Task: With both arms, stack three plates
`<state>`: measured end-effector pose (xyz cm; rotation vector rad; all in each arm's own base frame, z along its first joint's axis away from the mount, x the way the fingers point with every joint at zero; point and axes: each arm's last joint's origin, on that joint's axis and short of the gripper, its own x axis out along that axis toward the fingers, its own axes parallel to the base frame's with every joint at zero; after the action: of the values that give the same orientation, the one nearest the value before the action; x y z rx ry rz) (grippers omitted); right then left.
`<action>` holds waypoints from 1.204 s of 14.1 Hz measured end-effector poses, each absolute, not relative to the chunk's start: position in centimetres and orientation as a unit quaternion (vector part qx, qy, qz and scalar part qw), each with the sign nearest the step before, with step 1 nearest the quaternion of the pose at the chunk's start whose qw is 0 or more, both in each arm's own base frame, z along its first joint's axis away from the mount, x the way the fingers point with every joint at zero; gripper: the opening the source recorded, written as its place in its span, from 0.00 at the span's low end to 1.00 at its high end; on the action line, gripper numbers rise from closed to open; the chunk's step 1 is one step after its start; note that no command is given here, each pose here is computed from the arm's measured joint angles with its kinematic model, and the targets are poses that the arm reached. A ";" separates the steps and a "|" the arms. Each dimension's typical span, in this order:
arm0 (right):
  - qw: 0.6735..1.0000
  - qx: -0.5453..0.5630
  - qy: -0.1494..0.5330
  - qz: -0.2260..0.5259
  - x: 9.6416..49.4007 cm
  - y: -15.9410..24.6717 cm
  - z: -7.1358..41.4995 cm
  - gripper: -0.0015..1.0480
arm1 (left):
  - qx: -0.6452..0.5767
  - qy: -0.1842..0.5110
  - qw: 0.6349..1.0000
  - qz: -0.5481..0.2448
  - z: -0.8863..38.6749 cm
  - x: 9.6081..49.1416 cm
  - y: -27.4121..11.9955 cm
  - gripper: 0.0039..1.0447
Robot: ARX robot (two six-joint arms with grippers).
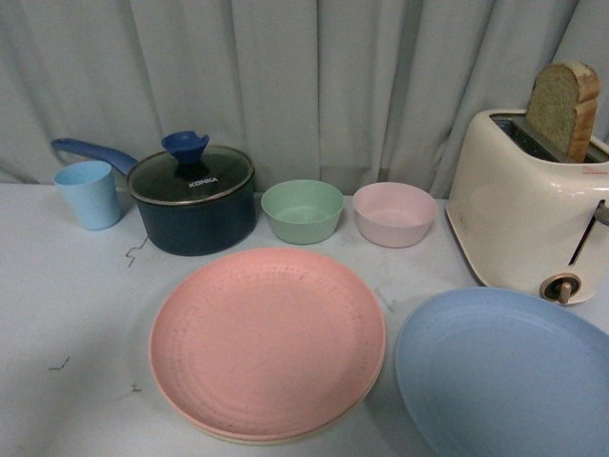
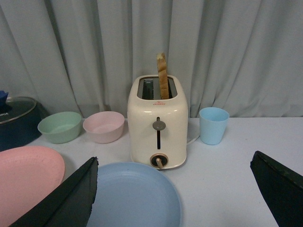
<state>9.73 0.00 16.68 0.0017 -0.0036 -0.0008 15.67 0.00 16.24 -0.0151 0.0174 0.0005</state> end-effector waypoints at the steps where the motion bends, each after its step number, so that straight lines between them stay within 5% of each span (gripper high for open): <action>1: 1.000 0.001 -0.002 -0.001 9.7 0.0 16.7 0.94 | -0.008 0.007 1.000 0.000 16.3 15.2 0.0 0.01; 17: 1.000 0.001 -0.002 -0.001 9.7 0.0 16.7 0.94 | -0.008 -0.006 1.000 0.000 17.0 11.2 0.0 0.01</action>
<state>9.73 0.00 16.68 0.0021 -0.0036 -0.0011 11.20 0.00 17.01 -0.0151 -0.0113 0.0003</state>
